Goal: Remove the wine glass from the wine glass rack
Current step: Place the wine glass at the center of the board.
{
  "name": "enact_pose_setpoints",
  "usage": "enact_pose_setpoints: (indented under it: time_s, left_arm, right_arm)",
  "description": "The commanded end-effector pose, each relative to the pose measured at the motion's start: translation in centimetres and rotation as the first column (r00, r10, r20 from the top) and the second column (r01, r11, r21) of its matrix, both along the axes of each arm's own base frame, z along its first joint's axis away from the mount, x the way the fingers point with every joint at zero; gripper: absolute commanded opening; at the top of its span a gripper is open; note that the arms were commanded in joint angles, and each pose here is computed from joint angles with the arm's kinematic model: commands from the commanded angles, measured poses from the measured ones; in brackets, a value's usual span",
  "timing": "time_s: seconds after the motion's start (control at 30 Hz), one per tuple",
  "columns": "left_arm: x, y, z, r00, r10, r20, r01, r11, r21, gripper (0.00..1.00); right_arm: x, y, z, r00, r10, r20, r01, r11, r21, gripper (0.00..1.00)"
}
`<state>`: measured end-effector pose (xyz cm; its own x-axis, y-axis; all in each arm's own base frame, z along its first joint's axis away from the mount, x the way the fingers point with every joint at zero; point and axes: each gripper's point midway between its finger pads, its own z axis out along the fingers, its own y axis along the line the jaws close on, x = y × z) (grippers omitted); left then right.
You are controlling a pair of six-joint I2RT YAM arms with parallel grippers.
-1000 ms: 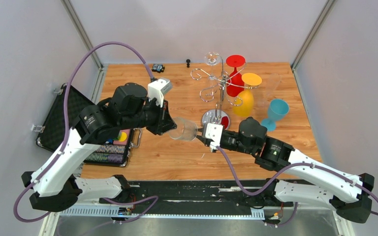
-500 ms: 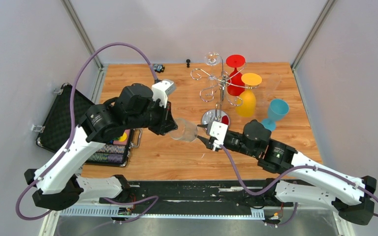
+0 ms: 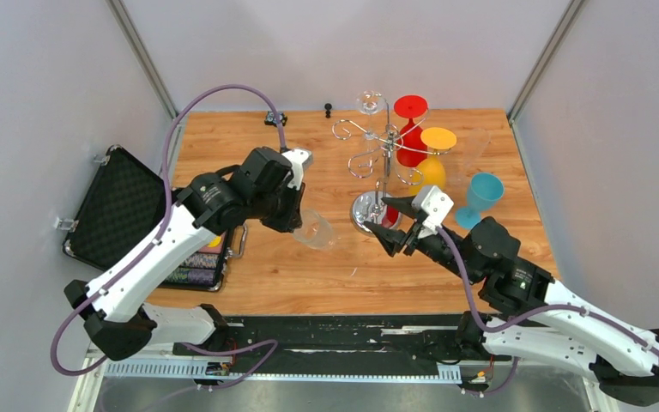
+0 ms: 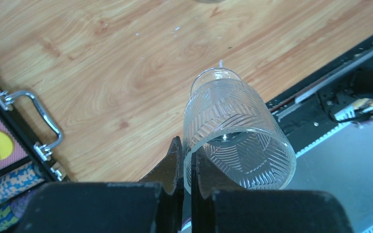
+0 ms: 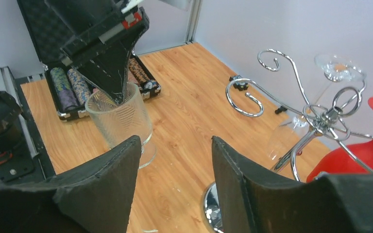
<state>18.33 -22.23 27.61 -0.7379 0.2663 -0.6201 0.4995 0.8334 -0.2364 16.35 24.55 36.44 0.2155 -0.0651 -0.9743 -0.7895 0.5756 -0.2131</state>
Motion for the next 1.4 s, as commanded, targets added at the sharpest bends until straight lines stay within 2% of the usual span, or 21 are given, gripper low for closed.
enact_pose_setpoints:
  time_s: [0.0,0.23,0.47,0.73,1.03,1.37]
  left_arm:
    - [3.3,0.6,0.3,0.994,0.071,0.077,-0.07,0.997,-0.009,0.0]
    - [6.8,3.5,-2.0,0.981,0.179,0.078,-0.186,0.978,0.092,0.0]
    - [10.2,5.6,-3.8,0.964,0.255,0.075,-0.263,0.954,0.145,0.0]
    - [13.9,7.5,-5.8,0.942,0.331,0.049,-0.334,0.926,0.177,0.0]
    - [18.7,9.4,-8.6,0.909,0.416,0.015,-0.413,0.896,0.163,0.0]
    - [22.4,10.3,-12.6,0.884,0.463,-0.058,-0.444,0.873,0.202,0.0]
  right_arm:
    - [0.4,-1.3,1.2,0.984,-0.082,-0.159,0.097,0.991,0.091,0.58]
    - [-0.3,-1.8,1.5,0.961,-0.066,-0.269,0.11,0.982,0.151,0.58]
    - [-1.0,-2.3,0.8,0.933,-0.055,-0.355,0.12,0.979,0.163,0.57]
    - [-1.4,-3.4,0.2,0.917,-0.066,-0.393,0.149,0.972,0.184,0.56]
    - [-2.7,-4.5,0.9,0.908,-0.013,-0.418,0.125,0.962,0.242,0.56]
    - [-2.7,-5.9,0.1,0.914,-0.055,-0.401,0.153,0.964,0.217,0.57]
